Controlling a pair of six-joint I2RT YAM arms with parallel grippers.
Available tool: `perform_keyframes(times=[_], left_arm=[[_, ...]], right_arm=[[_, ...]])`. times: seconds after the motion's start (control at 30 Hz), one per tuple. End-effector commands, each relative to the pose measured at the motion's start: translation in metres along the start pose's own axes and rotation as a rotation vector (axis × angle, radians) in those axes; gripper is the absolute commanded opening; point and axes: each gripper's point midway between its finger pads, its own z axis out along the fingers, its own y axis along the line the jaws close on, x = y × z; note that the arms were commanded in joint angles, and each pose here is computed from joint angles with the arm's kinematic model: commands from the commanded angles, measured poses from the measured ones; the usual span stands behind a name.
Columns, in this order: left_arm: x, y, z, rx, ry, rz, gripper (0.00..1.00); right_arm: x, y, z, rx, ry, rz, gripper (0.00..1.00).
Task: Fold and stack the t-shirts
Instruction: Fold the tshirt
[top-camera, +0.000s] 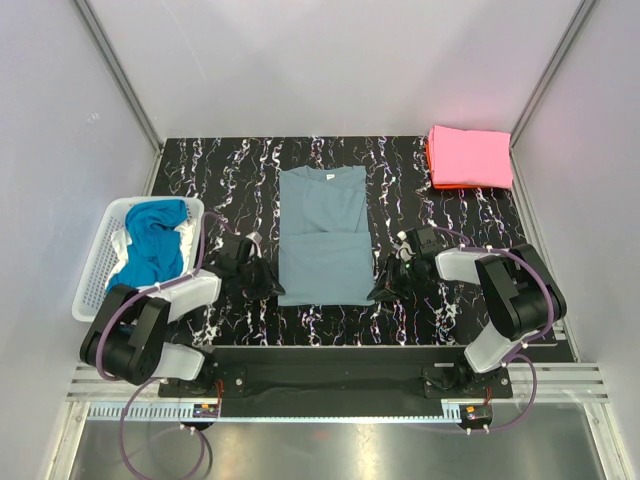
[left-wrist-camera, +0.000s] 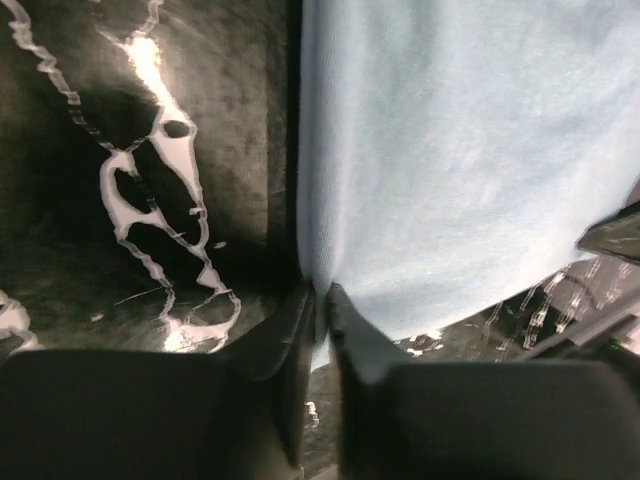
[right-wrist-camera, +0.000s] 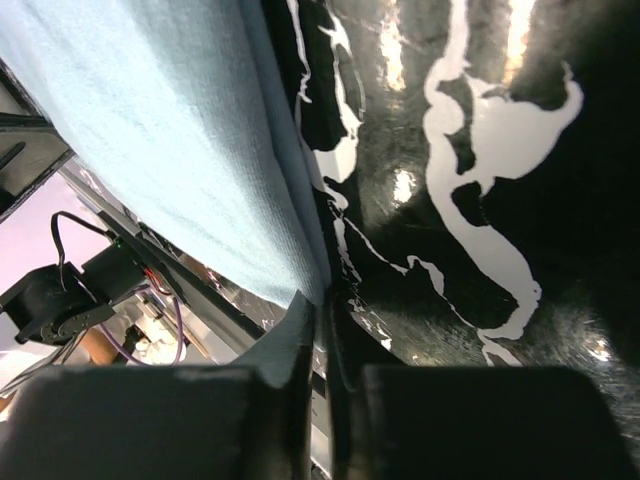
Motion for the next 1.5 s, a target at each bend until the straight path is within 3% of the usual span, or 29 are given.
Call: perform_keyframes(times=[0.0,0.03,0.27,0.7,1.0,1.2,1.47], left_arm=[[0.031,0.034,0.004,-0.117,0.089,0.000,0.08],[0.030,0.030,0.003,-0.101,0.090,0.000,0.00],[0.034,0.003,-0.015,-0.024,0.061,-0.014,0.00],[0.056,-0.005,-0.045,-0.012,0.085,-0.081,0.00],[0.012,-0.037,-0.073,-0.008,0.037,-0.079,0.00],[-0.016,-0.059,-0.077,0.116,0.058,-0.171,0.00],[-0.084,-0.084,-0.083,0.118,0.021,-0.147,0.00]], right_arm=[[0.013,-0.036,0.003,0.138,0.005,0.023,0.05],[0.014,-0.035,0.001,0.137,0.006,0.026,0.02],[0.018,-0.023,-0.014,0.123,-0.022,0.021,0.00],[0.048,0.007,-0.038,0.092,-0.073,-0.019,0.00],[0.014,0.065,-0.077,0.069,-0.166,-0.113,0.00],[-0.016,0.099,-0.085,0.071,-0.183,-0.160,0.00],[-0.074,0.133,-0.089,0.069,-0.213,-0.183,0.00]])
